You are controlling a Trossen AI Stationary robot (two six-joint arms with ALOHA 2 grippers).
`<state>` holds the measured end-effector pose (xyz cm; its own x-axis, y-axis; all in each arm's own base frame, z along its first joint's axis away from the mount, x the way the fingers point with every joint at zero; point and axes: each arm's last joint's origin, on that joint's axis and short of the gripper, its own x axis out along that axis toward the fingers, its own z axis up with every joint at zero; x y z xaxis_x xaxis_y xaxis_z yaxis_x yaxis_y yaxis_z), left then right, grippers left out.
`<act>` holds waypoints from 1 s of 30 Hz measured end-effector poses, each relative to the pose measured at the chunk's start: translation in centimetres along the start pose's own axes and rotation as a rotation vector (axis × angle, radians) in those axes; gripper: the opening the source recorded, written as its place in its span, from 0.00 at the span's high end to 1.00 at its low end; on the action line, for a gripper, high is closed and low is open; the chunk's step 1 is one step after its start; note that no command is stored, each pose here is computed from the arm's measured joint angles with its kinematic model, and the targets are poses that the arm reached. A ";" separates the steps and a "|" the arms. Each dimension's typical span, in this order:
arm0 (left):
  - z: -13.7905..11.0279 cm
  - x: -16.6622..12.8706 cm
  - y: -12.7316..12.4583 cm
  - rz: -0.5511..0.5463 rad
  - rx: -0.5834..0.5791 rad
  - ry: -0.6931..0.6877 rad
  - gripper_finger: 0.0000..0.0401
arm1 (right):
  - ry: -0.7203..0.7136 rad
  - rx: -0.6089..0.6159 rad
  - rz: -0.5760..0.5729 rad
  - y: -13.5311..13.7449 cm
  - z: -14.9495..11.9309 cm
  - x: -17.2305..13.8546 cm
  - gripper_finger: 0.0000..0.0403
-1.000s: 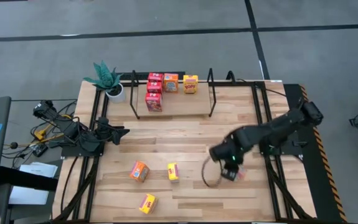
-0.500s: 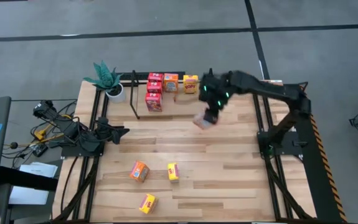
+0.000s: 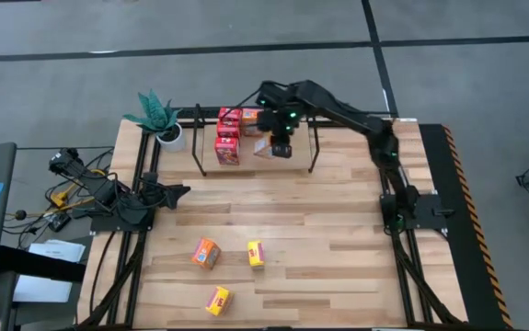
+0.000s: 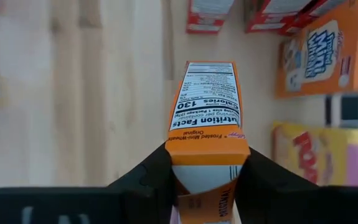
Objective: Stack cereal on shelf
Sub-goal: Put the right orange cereal box on the shelf aligned with the other orange cereal box
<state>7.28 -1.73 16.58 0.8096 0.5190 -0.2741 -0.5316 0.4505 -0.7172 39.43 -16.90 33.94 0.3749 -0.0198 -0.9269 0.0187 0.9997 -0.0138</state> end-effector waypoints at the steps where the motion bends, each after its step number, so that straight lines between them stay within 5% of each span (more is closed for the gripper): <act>1: 0.0 0.0 0.0 0.000 -0.001 -0.004 0.29 | 0.011 -0.024 -0.012 -0.2 0.2 0.7 0.63; 9: 0.1 0.0 0.0 0.006 -0.036 -0.038 0.29 | 0.123 -0.125 -0.054 -0.9 0.1 4.6 0.61; 30: 0.3 0.0 0.1 0.019 -0.039 -0.117 0.29 | 0.038 -0.185 -0.135 -1.5 1.1 4.1 0.35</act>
<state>7.14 -1.47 16.76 0.7638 0.6095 -0.2124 -0.5345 0.4128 -0.7375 41.99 -18.52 30.62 0.3457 -0.1564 -0.9252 -0.1053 0.9733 -0.2038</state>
